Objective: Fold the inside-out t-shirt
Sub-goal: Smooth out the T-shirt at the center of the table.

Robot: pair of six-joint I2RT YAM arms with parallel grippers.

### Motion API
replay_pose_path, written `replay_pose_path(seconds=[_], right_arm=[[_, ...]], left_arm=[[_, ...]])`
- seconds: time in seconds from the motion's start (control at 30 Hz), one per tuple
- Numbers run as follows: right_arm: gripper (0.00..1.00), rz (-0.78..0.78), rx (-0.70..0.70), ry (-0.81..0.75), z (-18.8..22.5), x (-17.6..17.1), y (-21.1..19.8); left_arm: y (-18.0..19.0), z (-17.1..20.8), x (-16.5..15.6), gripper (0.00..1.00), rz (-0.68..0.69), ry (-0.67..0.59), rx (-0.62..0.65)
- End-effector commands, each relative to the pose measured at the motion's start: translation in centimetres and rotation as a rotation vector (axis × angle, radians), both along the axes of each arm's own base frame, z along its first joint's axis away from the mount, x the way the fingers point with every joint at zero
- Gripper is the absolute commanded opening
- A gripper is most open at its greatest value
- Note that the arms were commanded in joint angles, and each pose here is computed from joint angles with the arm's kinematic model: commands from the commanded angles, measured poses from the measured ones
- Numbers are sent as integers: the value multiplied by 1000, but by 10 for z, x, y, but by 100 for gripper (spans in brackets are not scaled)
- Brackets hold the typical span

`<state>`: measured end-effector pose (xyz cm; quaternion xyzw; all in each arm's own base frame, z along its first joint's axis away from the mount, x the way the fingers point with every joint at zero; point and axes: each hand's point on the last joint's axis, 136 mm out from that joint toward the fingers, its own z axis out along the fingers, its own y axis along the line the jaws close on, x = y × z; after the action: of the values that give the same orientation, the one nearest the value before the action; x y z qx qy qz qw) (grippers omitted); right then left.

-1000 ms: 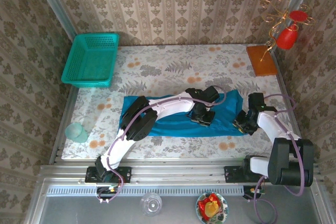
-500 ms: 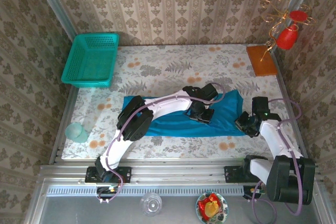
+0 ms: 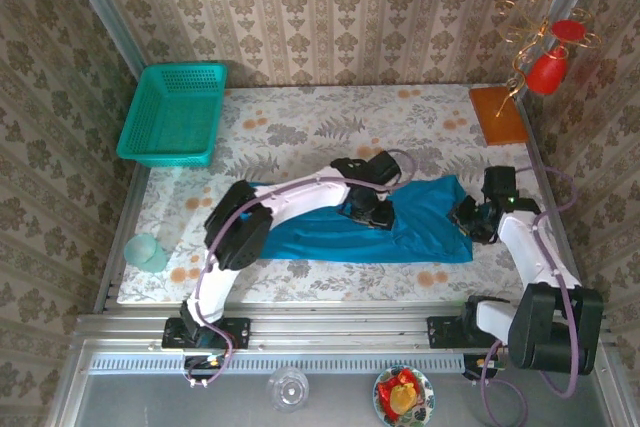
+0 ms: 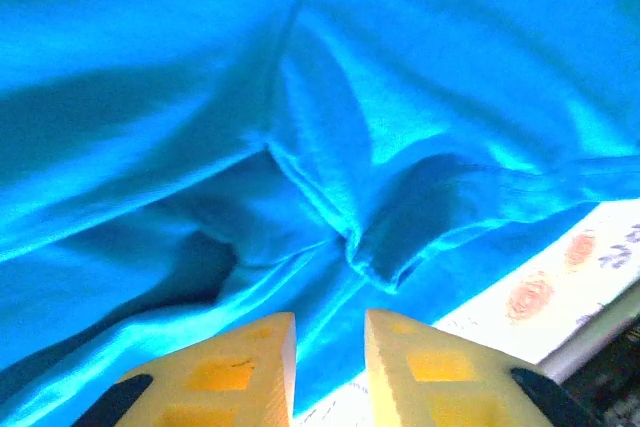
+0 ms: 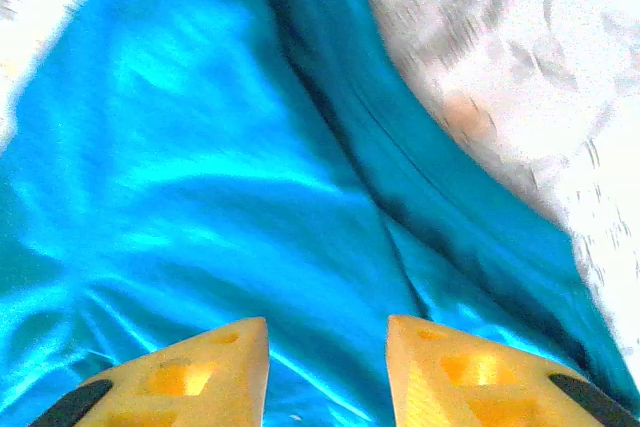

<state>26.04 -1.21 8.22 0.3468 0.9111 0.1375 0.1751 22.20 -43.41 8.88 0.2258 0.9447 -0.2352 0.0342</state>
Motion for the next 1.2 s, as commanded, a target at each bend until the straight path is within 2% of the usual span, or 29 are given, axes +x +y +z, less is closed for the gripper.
replay_pose_path(seconds=[0.0, 0.1, 0.23, 0.37, 0.53, 0.8, 0.87, 1.1, 1.17], right_arm=[[37, 126, -80, -26, 6, 24, -9], [37, 191, -96, -25, 7, 51, -14], [32, 252, -68, 39, -16, 78, -16], [32, 259, -77, 79, -33, 93, -23], [33, 264, -62, 93, -46, 106, -27], [33, 253, 0, 48, -55, 125, -24], [28, 252, 7, 57, -58, 125, -24], [1, 166, -64, 105, -58, 116, -51], [0, 129, -81, 111, -58, 114, -63]], left_arm=[[32, 33, 29, 25, 48, -94, -28], [77, 25, 49, 24, 112, -108, 34], [149, 0, 74, 22, 196, -97, 167], [213, -20, 93, 20, 272, -71, 277], [276, -40, 115, 17, 378, -35, 340], [313, -71, 124, 14, 439, 40, 392], [317, -78, 123, 14, 447, 59, 403], [334, -98, 113, 11, 512, 124, 418], [337, -101, 111, 11, 531, 135, 404]])
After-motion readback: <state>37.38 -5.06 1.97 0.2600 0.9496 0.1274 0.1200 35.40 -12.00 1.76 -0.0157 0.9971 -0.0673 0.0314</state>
